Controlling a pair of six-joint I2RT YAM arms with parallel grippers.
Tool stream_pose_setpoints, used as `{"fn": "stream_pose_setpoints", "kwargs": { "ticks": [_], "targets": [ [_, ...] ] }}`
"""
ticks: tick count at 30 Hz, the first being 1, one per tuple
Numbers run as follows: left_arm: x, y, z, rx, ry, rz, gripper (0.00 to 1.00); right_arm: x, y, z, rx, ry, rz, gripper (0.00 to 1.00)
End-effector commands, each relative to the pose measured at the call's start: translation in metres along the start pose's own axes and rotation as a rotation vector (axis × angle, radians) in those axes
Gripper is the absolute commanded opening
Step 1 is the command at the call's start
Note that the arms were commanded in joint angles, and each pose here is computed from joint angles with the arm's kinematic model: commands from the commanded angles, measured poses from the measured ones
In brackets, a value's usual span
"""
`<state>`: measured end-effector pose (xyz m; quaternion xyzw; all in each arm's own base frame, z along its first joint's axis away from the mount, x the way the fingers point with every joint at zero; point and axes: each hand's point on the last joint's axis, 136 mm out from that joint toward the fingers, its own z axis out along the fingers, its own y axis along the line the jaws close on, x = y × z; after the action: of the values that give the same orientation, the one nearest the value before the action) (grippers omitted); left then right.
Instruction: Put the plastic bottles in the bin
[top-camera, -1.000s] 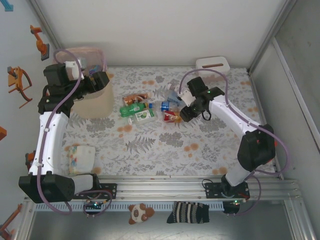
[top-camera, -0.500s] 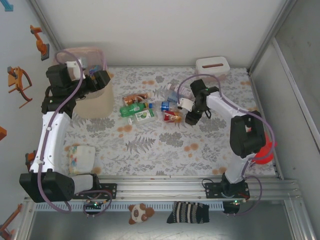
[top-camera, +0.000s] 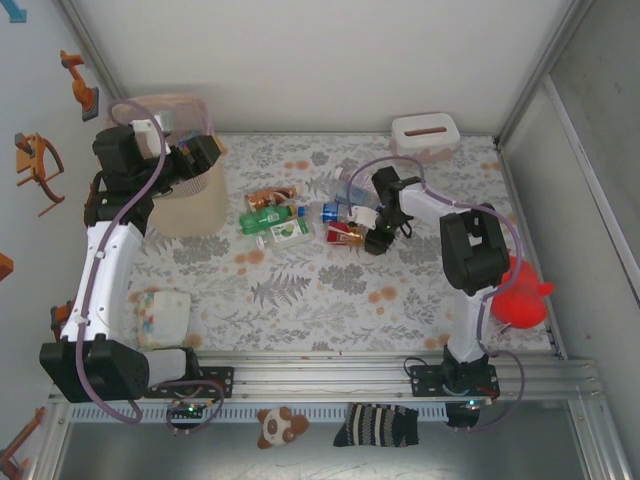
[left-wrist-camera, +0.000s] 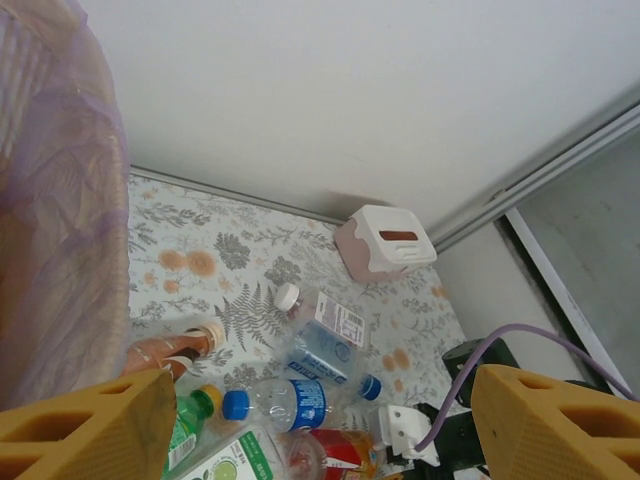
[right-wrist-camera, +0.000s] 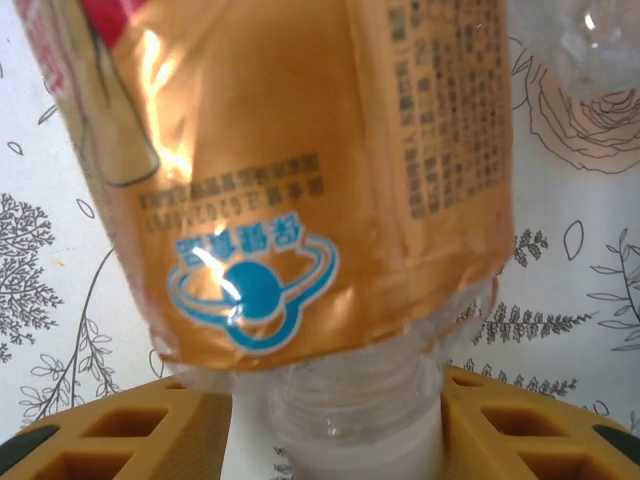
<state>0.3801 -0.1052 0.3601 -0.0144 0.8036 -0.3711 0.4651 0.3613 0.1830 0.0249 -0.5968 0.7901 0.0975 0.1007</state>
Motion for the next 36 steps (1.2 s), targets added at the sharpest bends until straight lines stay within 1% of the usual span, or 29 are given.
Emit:
{"fn": "stream_pose_setpoints", "kwargs": {
  "ticks": [1,10,18,22,26,30,36],
  "targets": [
    [-0.001,-0.008,0.003,0.041,-0.003,0.001,0.77,-0.005,0.007,0.006,-0.026,-0.016,-0.022,0.46],
    [-0.003,-0.011,0.004,0.059,0.001,-0.005,0.76,-0.001,0.011,0.006,-0.023,0.002,-0.023,0.34],
    [-0.004,-0.016,0.002,0.071,0.001,-0.003,0.76,-0.005,0.022,-0.004,-0.034,0.002,-0.016,0.22],
    [-0.003,-0.02,0.001,0.082,0.003,0.002,0.76,-0.009,0.03,-0.016,-0.025,-0.009,-0.01,0.2],
    [0.0,-0.027,0.003,0.1,0.008,0.018,0.76,-0.015,0.039,-0.032,-0.028,-0.054,0.021,0.2],
    [0.004,-0.042,0.006,0.142,0.007,0.06,0.76,-0.028,0.05,-0.052,-0.05,-0.13,0.065,0.19],
    [0.012,-0.081,0.011,0.255,0.008,0.164,0.76,-0.065,0.059,-0.093,-0.066,-0.334,0.163,0.19]
  ]
}}
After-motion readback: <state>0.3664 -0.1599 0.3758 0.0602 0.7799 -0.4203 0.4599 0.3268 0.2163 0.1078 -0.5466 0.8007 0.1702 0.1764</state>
